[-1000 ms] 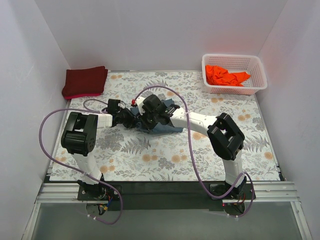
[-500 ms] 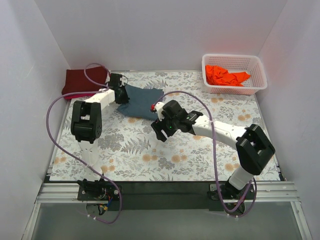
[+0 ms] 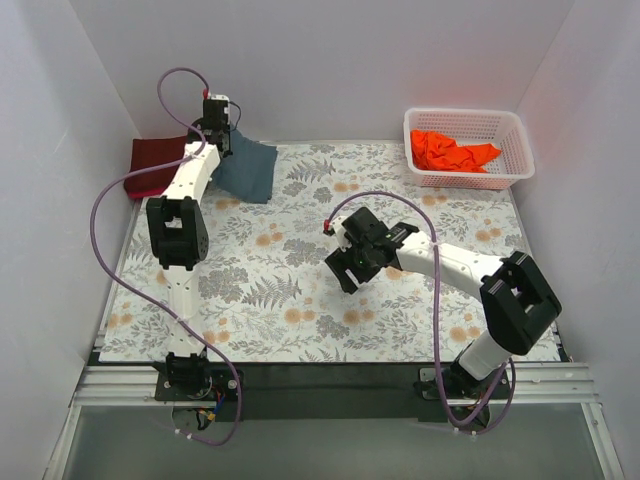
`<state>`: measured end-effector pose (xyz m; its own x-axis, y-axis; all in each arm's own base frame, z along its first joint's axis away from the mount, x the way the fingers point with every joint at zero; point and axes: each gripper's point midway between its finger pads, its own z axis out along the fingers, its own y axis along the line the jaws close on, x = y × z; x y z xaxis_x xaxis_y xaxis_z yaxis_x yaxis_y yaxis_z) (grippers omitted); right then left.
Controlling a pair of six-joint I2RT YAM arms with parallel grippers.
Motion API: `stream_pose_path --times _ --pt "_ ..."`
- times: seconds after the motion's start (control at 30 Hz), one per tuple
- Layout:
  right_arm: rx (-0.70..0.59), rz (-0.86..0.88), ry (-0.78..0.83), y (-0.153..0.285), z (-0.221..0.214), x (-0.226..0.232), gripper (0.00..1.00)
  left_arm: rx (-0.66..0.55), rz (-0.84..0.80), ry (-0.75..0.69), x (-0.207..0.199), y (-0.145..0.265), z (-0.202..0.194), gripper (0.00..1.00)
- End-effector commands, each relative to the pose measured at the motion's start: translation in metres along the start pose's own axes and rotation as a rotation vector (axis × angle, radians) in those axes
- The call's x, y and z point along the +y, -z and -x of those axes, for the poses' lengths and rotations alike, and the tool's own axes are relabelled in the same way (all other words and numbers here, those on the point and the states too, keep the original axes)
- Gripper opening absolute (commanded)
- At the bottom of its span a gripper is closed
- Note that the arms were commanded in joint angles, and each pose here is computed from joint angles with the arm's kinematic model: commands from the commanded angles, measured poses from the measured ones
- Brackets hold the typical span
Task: Fold and stack the t-shirts
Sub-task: Neatly place the folded tshirt to the corner
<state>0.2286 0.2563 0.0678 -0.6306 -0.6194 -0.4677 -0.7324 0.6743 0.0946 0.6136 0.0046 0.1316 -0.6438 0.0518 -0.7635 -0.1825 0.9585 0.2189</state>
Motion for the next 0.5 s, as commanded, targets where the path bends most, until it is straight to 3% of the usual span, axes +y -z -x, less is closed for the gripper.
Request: stream_pose_path --times 0.0,0.33,0.37,0.47 --pt "0.008 -0.008 -0.005 0.004 0.014 -0.005 0.83 -0.097 0.147 -0.028 0.061 0.022 0.050 0.00" --pt "0.037 0.057 -0.038 -0.001 0.029 0.005 0.83 -0.237 0.208 -0.127 0.102 0.038 0.103 0.00" --pt "0.038 0.054 -0.040 0.000 0.030 0.005 0.83 -0.233 0.238 -0.114 0.124 0.036 0.103 0.00" --pt "0.042 0.051 -0.053 0.002 0.032 0.005 0.83 -0.253 0.273 -0.128 0.143 0.039 0.113 0.00"
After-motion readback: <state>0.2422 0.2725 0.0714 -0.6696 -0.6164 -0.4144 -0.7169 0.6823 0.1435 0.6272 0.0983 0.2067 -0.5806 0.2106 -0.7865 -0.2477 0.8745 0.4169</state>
